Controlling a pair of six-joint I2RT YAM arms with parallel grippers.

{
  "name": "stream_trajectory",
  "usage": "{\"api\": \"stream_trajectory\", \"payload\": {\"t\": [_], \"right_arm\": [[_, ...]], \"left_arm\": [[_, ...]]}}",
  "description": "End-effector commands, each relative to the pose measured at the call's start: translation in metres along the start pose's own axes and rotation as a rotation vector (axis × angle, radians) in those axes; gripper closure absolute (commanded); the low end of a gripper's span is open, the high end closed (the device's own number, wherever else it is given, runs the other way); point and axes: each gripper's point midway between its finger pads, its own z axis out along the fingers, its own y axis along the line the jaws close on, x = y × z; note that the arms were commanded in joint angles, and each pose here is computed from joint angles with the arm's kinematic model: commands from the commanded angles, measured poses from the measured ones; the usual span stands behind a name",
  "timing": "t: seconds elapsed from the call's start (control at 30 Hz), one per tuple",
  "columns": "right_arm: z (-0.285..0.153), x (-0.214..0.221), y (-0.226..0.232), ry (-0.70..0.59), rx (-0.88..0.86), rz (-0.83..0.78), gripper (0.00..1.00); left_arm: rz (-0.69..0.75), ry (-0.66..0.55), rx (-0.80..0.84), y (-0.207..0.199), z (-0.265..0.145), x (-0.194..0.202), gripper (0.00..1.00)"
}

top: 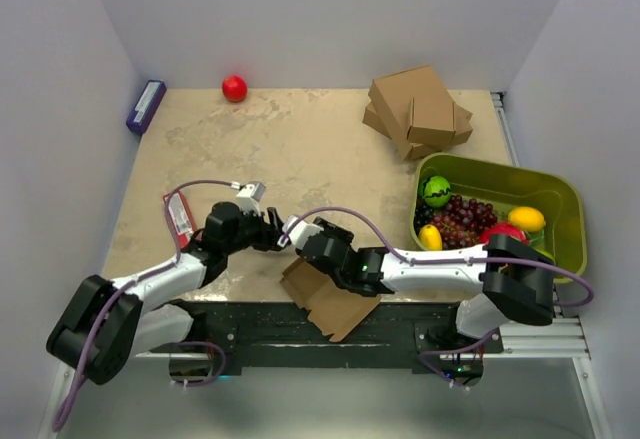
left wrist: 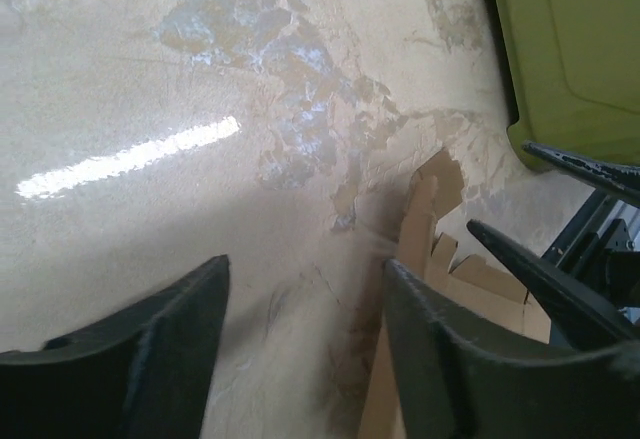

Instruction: Fold the paper box

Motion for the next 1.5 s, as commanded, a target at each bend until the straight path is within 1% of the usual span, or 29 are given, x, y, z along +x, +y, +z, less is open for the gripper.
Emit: {"api": "stream_trajectory", "payload": {"t": [0.0,0.03,0.07,0.1,0.13,0.17,0.2,0.23,0.27,0.3,0.33,0.37,0.4,0.47,0.5,0.6,0.7,0.8,0.83,0.87,0.93,1.03,1.07,1.1,1.4,1.47], "right_arm": [[-0.020,-0.030,-0.022,0.021,0.084,0.427,0.50],[-0.023,-0.033,-0.017,0.035,0.077,0.577,0.50],[-0.027,-0.036,-0.013,0.050,0.052,0.648,0.50],[-0.033,-0.033,-0.012,0.091,0.044,0.698,0.50],[-0.037,-0.037,-0.007,0.103,0.032,0.841,0.49],[-0.043,-0.041,-0.001,0.114,-0.016,0.917,0.46],[-0.046,-0.041,0.007,0.135,-0.039,1.036,0.43],[-0.049,-0.046,0.012,0.136,-0.074,1.105,0.41],[-0.051,-0.050,0.023,0.144,-0.147,1.190,0.36],[-0.052,-0.053,0.030,0.172,-0.164,1.338,0.34],[-0.052,-0.054,0.035,0.190,-0.182,1.403,0.34],[-0.051,-0.055,0.047,0.216,-0.243,1.462,0.35],[-0.050,-0.057,0.051,0.243,-0.248,1.547,0.36],[-0.047,-0.048,0.062,0.316,-0.238,1.625,0.38],[-0.043,-0.048,0.063,0.339,-0.232,1.684,0.38],[-0.035,-0.047,0.060,0.385,-0.209,1.771,0.38],[-0.025,-0.051,0.047,0.417,-0.163,1.840,0.38],[-0.016,-0.042,0.044,0.512,-0.068,1.870,0.39],[-0.009,-0.031,0.052,0.577,-0.025,1.856,0.39],[-0.009,-0.030,0.047,0.618,0.011,1.848,0.40],[-0.003,-0.027,0.047,0.675,0.042,1.818,0.43],[0.011,-0.030,0.043,0.688,0.080,1.772,0.45],[0.016,-0.029,0.041,0.687,0.108,1.763,0.48],[0.017,-0.026,0.041,0.698,0.123,1.762,0.49],[0.021,-0.005,0.058,0.817,0.164,1.700,0.50],[0.023,-0.005,0.059,0.813,0.165,1.699,0.52]], "left_arm": [[0.038,-0.131,-0.051,-0.002,-0.014,-0.032,0.28],[0.032,-0.143,-0.087,0.001,-0.022,-0.034,0.26],[0.023,-0.181,-0.147,0.009,-0.027,-0.042,0.25],[0.026,-0.228,-0.162,0.007,-0.037,-0.052,0.25],[0.010,-0.218,-0.202,0.014,-0.042,-0.046,0.24],[0.005,-0.244,-0.231,0.017,-0.048,-0.050,0.23],[0.010,-0.254,-0.243,0.016,-0.055,-0.051,0.23],[0.017,-0.267,-0.252,0.015,-0.060,-0.056,0.22],[0.023,-0.256,-0.259,0.014,-0.063,-0.056,0.21],[0.023,-0.228,-0.276,0.016,-0.066,-0.051,0.21],[0.037,-0.230,-0.266,0.009,-0.070,-0.059,0.20],[0.042,-0.220,-0.270,0.007,-0.071,-0.060,0.19],[0.044,-0.195,-0.285,0.008,-0.074,-0.057,0.18],[0.071,-0.209,-0.289,0.003,-0.081,-0.066,0.15],[0.080,-0.207,-0.290,0.001,-0.085,-0.068,0.15],[0.122,-0.214,-0.281,-0.006,-0.090,-0.076,0.12],[0.157,-0.191,-0.291,-0.007,-0.093,-0.078,0.12],[0.176,-0.194,-0.258,-0.013,-0.092,-0.080,0.12],[0.177,-0.189,-0.253,-0.014,-0.091,-0.079,0.11],[0.180,-0.186,-0.252,-0.014,-0.091,-0.079,0.11],[0.179,-0.179,-0.247,-0.014,-0.091,-0.077,0.12],[0.183,-0.188,-0.239,-0.016,-0.092,-0.078,0.12],[0.184,-0.193,-0.238,-0.017,-0.093,-0.078,0.12],[0.185,-0.195,-0.239,-0.017,-0.094,-0.079,0.12],[0.183,-0.200,-0.246,-0.016,-0.095,-0.079,0.11],[0.181,-0.201,-0.251,-0.015,-0.095,-0.079,0.11]]}}
